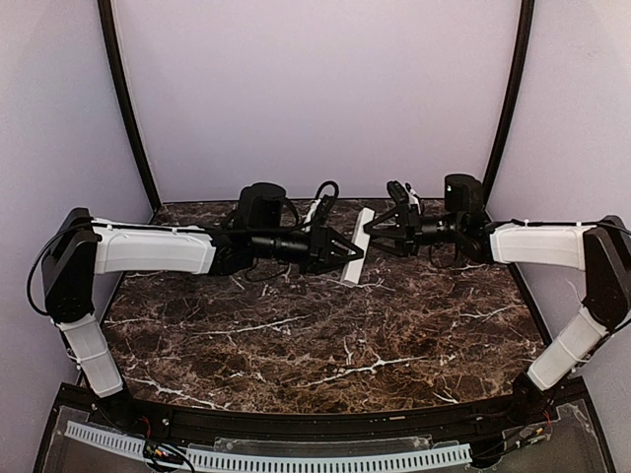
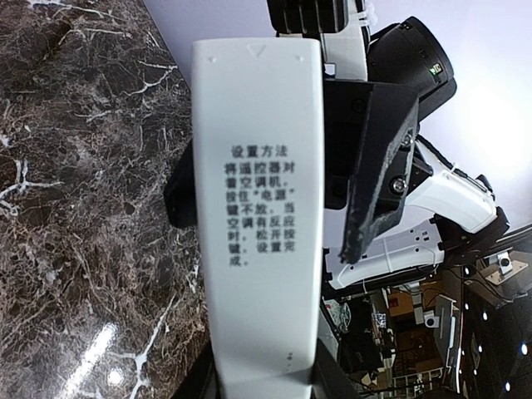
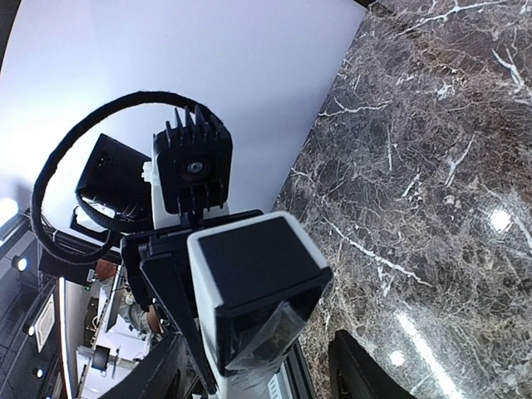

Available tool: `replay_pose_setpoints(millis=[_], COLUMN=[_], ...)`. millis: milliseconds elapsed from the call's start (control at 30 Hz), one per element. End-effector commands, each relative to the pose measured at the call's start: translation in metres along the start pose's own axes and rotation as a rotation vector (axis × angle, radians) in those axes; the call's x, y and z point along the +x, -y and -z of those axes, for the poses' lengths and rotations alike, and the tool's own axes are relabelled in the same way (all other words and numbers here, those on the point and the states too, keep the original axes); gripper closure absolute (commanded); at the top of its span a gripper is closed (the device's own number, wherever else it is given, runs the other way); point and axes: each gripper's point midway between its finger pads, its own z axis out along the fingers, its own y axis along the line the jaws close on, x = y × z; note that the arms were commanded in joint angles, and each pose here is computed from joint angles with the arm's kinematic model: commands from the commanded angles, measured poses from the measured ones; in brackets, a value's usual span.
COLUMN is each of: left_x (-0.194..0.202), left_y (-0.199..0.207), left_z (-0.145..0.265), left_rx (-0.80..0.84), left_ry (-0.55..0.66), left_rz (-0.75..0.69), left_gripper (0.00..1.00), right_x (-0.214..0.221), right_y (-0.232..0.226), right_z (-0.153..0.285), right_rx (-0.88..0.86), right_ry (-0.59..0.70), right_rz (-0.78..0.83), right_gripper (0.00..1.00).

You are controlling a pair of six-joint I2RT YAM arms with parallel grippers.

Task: Load the batteries into the remote control
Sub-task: Pass from the left arm to the right

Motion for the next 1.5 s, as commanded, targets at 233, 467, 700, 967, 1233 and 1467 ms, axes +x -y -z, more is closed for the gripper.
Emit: replay_pose_setpoints(millis=[233,467,700,967,1233,1467], left_x=[-0.007,-0.005,-0.003,-0.004,-0.016,-0.034], left_y=[0.032,0.030,0.029,0.025,0.023,-0.002], left_z=[0.013,0.012,0.011,0.018,0.045,0.100], left_rx=[0.110,0.122,0.136,0.117,0.024,-0.196], left_ry=[0.036,0.033,0.031,0.044,0.122,0.290], left_rz=[-0.070,-0.071,-0.068,-0.082,-0.183,-0.263], left_gripper=[1.00,1.00,0.89,0.33,0.01,0.01], right_x=[0.002,0.006,0.007,0.007,0.002,0.011], right_y=[-0.014,-0.018,-0.023,-0.031,-0.012,0.020], right_z=[-0.019,-0.021,-0.019,-0.013,-0.004,-0.004], right_rx=[-0.087,-0.113,-0.127,-0.123,0.056,0.319], right_ry=[-0.030,-0.038,-0.038,-0.013,0.080,0.121], right_rz=[0.014,0.026,0.048,0.123,0.292,0.506], right_gripper=[0.60,0.85,1.00,1.00,1.00,1.00])
